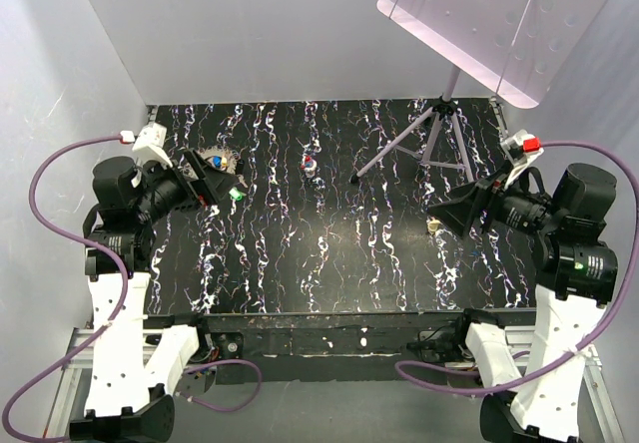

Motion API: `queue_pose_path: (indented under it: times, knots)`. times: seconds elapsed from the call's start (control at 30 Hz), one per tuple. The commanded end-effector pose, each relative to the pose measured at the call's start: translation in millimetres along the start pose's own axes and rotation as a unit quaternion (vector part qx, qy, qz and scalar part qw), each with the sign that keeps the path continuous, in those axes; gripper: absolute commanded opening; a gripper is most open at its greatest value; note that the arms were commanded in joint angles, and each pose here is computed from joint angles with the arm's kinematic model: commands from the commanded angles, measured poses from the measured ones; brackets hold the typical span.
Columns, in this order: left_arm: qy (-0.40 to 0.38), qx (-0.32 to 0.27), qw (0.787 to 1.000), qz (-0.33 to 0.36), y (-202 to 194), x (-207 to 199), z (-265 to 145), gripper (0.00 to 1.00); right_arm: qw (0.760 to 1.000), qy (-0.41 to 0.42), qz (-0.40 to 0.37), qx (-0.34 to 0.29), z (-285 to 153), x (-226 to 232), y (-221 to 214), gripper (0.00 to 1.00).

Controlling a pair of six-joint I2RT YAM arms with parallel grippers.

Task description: Put the keys on the keyring

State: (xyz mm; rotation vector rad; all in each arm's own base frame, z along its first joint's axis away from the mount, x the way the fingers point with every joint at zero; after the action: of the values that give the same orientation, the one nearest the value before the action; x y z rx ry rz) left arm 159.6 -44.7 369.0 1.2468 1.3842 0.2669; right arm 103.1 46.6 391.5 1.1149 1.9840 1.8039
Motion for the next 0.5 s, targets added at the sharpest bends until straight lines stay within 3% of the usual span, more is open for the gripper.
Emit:
queue_pose_path:
  times: [0.0,0.47]
  knots:
    - [0.016,-0.036,0.999,0.033,7,-6,-8,0.98,0.999,0.048,0.016,-0.006,5,-7,3,0.89]
    - [-0.015,-0.042,0.994,0.100,-5,4,1,0.98,0.997,0.048,0.053,-0.019,4,-25,5,0.90]
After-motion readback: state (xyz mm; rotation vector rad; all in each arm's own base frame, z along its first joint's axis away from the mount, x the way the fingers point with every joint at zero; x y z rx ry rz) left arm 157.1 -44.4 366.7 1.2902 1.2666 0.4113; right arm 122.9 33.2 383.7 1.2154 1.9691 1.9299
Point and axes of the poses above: each gripper's point midway between its finger pads, its own z axis out along the fingers, its own x axis along the line the jaws close on, y = z × x, the point moved 10 cm from there along -z, back along the fingers, and after that the axes turned 1 degree about -z, right-handed, at the moved point
